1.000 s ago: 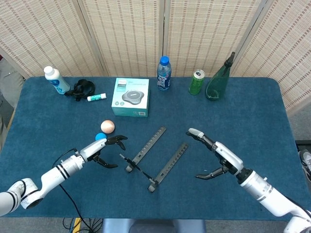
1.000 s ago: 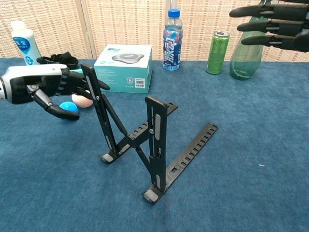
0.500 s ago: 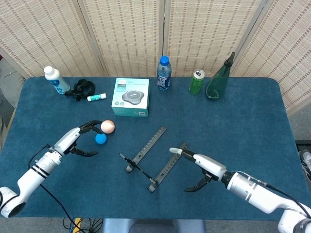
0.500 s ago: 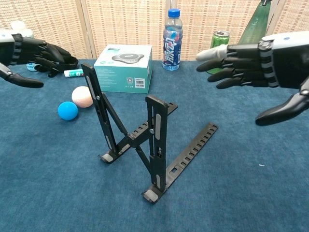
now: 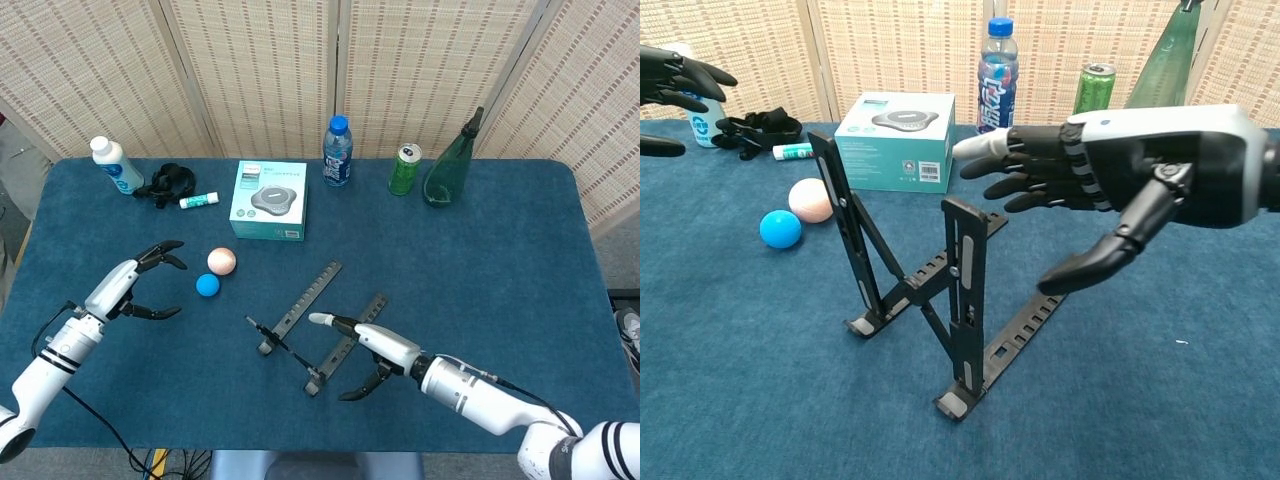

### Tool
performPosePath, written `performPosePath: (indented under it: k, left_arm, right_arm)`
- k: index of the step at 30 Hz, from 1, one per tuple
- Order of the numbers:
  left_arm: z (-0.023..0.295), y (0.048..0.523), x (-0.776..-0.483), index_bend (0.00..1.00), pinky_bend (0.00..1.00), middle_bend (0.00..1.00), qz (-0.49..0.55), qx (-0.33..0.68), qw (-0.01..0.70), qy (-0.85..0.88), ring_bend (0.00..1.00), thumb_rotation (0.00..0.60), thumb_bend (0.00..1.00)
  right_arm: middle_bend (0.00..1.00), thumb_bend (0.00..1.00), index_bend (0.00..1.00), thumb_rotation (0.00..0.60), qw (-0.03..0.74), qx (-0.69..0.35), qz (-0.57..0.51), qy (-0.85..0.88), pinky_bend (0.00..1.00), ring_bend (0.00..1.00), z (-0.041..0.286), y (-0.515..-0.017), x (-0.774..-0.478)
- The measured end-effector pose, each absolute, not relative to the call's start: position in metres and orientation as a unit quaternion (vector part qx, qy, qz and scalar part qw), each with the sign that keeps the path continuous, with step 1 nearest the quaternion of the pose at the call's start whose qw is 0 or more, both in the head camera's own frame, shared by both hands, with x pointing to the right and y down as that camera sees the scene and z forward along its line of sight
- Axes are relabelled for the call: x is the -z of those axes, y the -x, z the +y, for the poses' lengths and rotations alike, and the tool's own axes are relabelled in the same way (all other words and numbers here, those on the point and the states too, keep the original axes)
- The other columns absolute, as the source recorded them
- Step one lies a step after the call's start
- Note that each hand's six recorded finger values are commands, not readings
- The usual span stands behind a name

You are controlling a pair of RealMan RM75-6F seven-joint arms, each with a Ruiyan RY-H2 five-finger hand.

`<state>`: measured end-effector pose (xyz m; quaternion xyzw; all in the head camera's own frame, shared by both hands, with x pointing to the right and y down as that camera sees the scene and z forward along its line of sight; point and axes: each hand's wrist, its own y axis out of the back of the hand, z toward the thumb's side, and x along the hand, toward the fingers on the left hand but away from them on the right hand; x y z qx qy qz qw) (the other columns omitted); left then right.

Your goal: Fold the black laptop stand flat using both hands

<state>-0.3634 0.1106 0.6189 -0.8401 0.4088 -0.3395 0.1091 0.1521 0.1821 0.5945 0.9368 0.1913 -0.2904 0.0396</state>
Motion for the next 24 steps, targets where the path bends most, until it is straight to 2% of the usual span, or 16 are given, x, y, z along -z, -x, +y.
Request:
performPosePath:
  k: [2, 7, 10, 14, 24]
  left_arm:
    - [0.111, 0.365, -0.618, 0.3, 0.07, 0.1, 0.409, 0.34, 0.111, 0.839, 0.1, 0.6, 0.15]
    - [0.113, 0.368, -0.615, 0.3, 0.07, 0.1, 0.41, 0.342, 0.113, 0.838, 0.1, 0.6, 0.15]
    - [0.113, 0.369, -0.614, 0.3, 0.07, 0.1, 0.41, 0.341, 0.114, 0.838, 0.1, 0.6, 0.15]
    - [0.113, 0.372, -0.613, 0.3, 0.07, 0.1, 0.408, 0.345, 0.12, 0.837, 0.1, 0.6, 0.15]
    - [0.109, 0.379, -0.612, 0.3, 0.07, 0.1, 0.394, 0.368, 0.154, 0.828, 0.1, 0.6, 0.15]
  right_arm:
    - [0.02, 0.02, 0.0, 0.6, 0.035, 0.286, 0.197, -0.937, 0.0, 0.0, 0.183, -0.145, -0.597]
    - [0.02, 0.17, 0.0, 0.6, 0.027, 0.277, 0.217, -0.936, 0.0, 0.0, 0.186, -0.129, -0.606]
    - [0.02, 0.31, 0.0, 0.6, 0.024, 0.276, 0.234, -0.932, 0.0, 0.0, 0.186, -0.123, -0.611]
    - [0.02, 0.42, 0.0, 0.6, 0.014, 0.278, 0.263, -0.924, 0.0, 0.0, 0.179, -0.125, -0.615]
    - [0.01, 0.42, 0.0, 0.6, -0.013, 0.296, 0.328, -0.897, 0.0, 0.0, 0.16, -0.167, -0.6]
